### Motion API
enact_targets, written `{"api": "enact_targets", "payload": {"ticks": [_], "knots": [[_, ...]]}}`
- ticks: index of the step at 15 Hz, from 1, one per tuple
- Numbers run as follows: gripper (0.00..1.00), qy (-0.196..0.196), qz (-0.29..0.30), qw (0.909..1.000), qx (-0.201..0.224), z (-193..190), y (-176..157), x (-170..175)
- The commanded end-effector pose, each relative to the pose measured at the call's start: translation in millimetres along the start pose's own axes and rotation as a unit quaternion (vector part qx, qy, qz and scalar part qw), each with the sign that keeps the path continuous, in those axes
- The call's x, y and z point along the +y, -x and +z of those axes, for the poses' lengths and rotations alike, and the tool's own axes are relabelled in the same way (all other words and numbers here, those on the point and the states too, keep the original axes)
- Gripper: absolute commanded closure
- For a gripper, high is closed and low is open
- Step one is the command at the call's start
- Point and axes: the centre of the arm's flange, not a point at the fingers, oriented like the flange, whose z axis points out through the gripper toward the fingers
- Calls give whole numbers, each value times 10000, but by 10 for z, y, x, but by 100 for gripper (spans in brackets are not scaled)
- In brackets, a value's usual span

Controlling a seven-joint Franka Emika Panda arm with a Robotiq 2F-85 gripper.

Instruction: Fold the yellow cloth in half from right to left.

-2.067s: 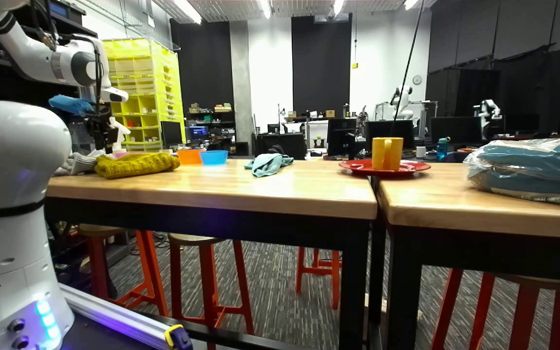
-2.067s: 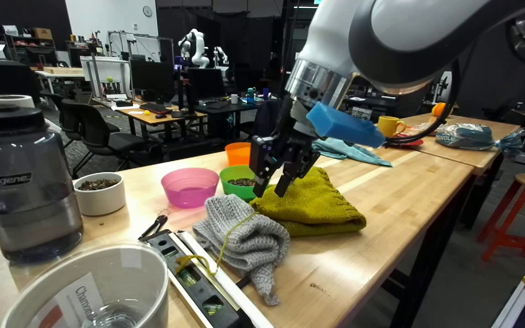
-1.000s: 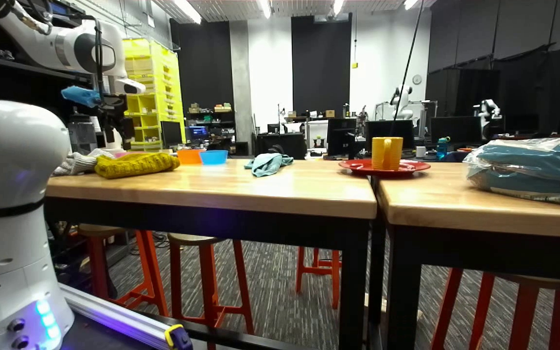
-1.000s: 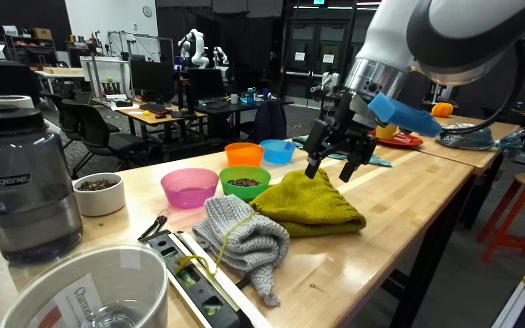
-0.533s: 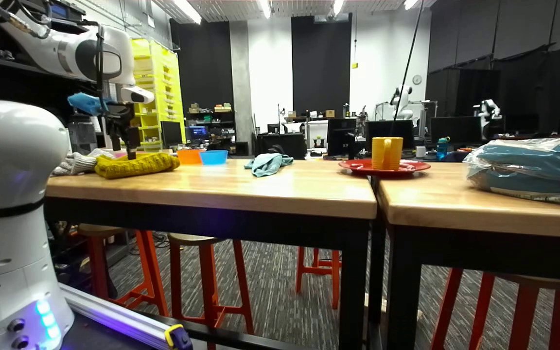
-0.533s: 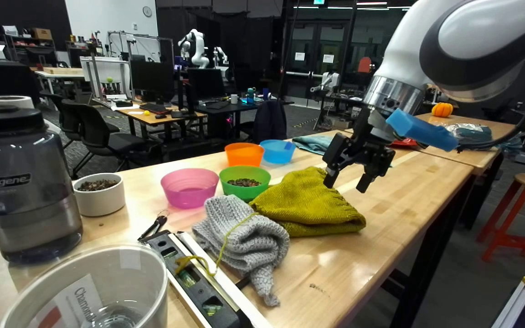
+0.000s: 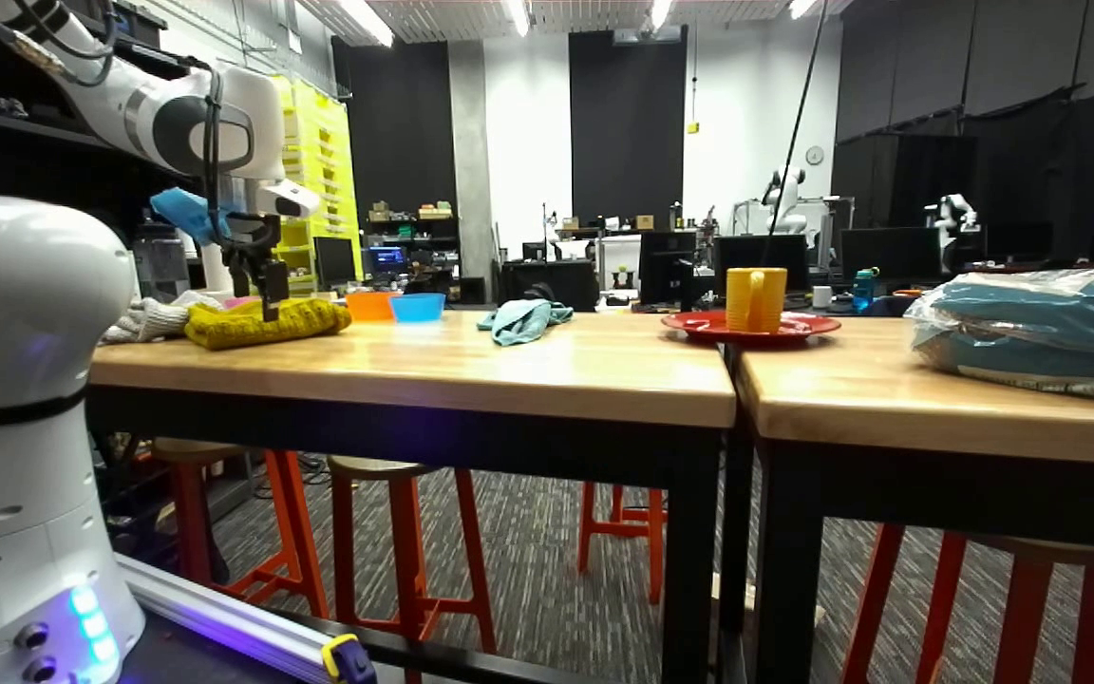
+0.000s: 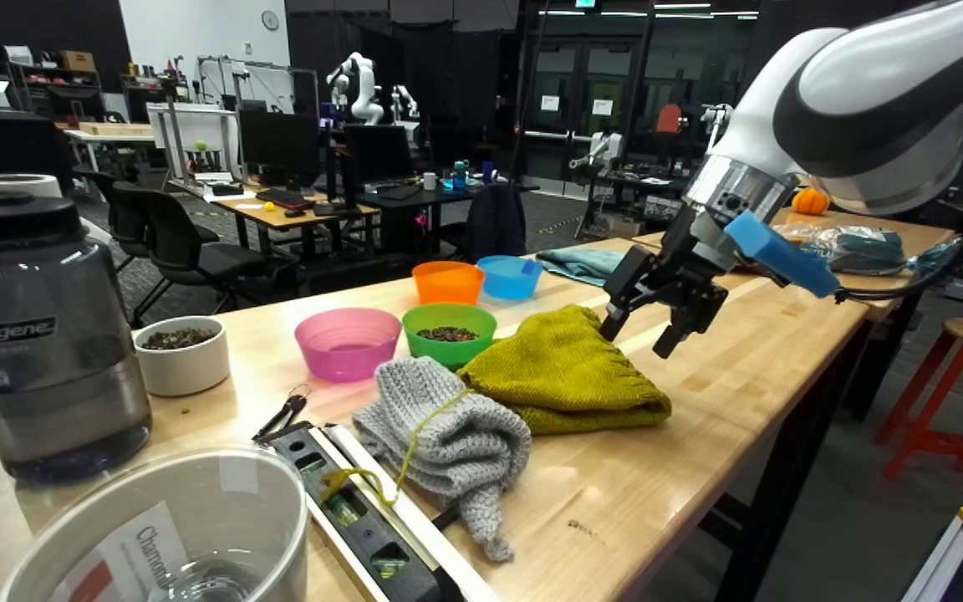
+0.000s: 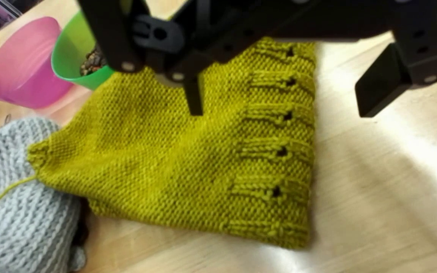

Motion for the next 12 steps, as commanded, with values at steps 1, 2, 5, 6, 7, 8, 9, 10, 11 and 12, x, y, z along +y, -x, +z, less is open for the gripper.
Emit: {"api": "enact_targets", "payload": {"ticks": [1,2,5,6,7,8,9,10,11,12], "knots": [[0,-307,-8,9995,45,63,-6,96],[0,-298,14,9996,31,84,-34,93],[0,-242,85,9996,-128,197,-72,72],[0,-225,92,9996,-162,219,-77,56],[0,-230,97,9995,-190,239,-91,38],[0,-247,93,9994,-217,254,-93,16],[0,-263,87,9993,-233,275,-98,-3],[0,-279,83,9993,-246,289,-106,-26],[0,-290,75,9992,-267,307,-110,-48],[0,-295,64,9991,-281,323,-112,-65]]}}
